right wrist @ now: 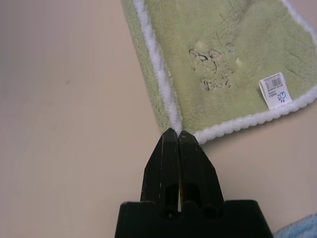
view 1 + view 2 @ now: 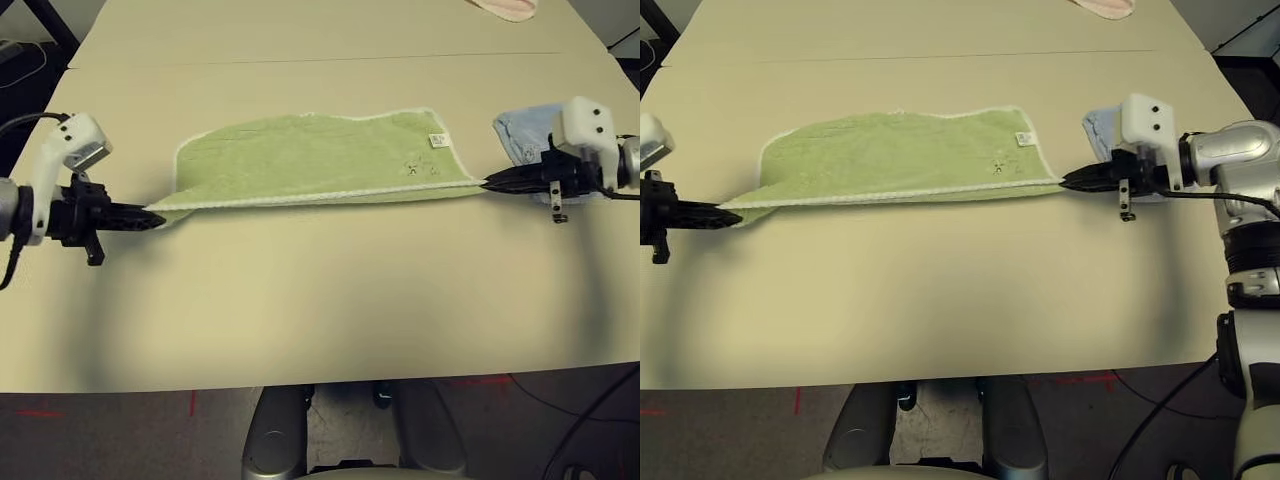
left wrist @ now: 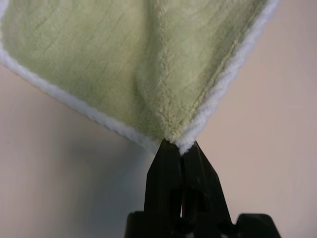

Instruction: Fold the towel and set it aside.

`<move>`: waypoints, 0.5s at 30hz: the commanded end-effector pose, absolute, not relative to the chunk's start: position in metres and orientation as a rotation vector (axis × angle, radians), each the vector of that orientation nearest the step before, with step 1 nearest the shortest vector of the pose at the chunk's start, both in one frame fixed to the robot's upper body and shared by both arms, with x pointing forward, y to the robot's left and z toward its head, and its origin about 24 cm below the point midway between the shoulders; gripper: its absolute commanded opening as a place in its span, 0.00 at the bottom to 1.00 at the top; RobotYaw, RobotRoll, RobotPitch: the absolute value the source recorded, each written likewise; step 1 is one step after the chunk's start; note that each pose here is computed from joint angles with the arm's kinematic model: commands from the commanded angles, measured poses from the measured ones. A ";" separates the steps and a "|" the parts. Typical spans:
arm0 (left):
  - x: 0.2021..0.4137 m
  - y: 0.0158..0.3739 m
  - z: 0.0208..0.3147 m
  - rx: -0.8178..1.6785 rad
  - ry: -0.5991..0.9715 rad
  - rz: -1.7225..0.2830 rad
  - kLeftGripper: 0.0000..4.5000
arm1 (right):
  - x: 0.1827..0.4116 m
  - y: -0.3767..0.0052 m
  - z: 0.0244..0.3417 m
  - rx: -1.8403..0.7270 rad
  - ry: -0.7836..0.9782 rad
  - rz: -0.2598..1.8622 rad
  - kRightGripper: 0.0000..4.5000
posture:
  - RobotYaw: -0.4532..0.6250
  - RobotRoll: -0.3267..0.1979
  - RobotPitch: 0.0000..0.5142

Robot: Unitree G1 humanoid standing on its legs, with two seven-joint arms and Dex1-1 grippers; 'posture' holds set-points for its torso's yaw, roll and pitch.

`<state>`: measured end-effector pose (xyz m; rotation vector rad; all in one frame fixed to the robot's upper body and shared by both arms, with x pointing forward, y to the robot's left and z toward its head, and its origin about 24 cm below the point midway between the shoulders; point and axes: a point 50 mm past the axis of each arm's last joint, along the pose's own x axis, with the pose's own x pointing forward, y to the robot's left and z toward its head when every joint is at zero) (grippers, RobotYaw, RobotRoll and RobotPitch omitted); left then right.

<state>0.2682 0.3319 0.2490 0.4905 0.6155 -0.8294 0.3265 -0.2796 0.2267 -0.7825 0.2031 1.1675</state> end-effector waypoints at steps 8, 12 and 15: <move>0.248 0.346 0.256 0.512 0.781 -0.892 0.00 | 0.315 -0.298 0.208 -0.779 0.337 1.199 0.00 | 0.52 0.62 0.56; 0.243 0.347 0.259 0.511 0.791 -0.900 0.00 | 0.310 -0.301 0.202 -0.780 0.395 1.216 0.00 | 0.52 0.62 0.56; 0.243 0.349 0.258 0.515 0.798 -0.898 0.00 | 0.307 -0.301 0.200 -0.756 0.429 1.234 0.00 | 0.53 0.62 0.56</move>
